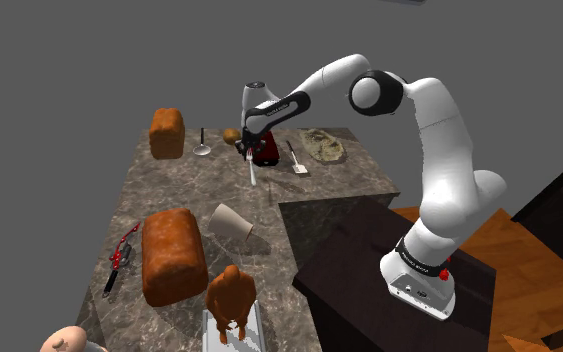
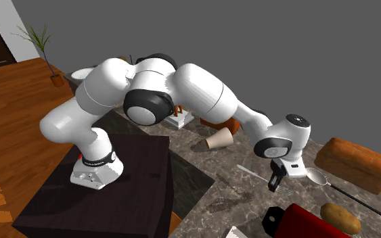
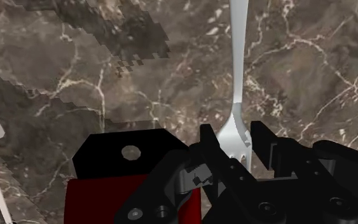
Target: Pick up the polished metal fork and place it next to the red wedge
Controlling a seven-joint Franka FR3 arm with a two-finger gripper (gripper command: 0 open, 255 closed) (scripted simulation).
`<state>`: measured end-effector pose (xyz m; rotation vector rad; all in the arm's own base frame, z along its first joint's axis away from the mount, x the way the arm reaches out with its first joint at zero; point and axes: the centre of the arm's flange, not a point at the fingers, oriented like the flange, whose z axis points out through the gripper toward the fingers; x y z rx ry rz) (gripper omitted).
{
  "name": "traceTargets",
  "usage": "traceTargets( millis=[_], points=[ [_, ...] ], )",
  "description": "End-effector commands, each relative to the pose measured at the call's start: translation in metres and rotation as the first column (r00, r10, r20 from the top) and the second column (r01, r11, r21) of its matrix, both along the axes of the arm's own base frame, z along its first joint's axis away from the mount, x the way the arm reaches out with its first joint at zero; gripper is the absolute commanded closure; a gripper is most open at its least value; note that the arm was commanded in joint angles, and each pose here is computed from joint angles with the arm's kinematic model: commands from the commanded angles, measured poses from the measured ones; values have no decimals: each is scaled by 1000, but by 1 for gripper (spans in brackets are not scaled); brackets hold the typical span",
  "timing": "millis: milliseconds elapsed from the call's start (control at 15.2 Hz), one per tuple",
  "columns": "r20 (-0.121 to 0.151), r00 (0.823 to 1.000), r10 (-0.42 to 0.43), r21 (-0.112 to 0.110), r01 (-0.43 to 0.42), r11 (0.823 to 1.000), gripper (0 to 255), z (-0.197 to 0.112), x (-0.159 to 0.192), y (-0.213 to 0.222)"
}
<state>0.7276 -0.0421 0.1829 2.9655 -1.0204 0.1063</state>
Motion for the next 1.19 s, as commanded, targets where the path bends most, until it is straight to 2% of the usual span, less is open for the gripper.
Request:
traceTargets(
  millis=[0, 528, 1056, 1122],
  points=[
    [0, 1000, 0, 0, 0, 1000, 255, -10, 0, 1],
    [0, 1000, 0, 0, 0, 1000, 255, -55, 0, 1],
    [0, 1000, 0, 0, 0, 1000, 255, -55, 0, 1],
    [0, 1000, 0, 0, 0, 1000, 0, -55, 0, 1]
  ],
)
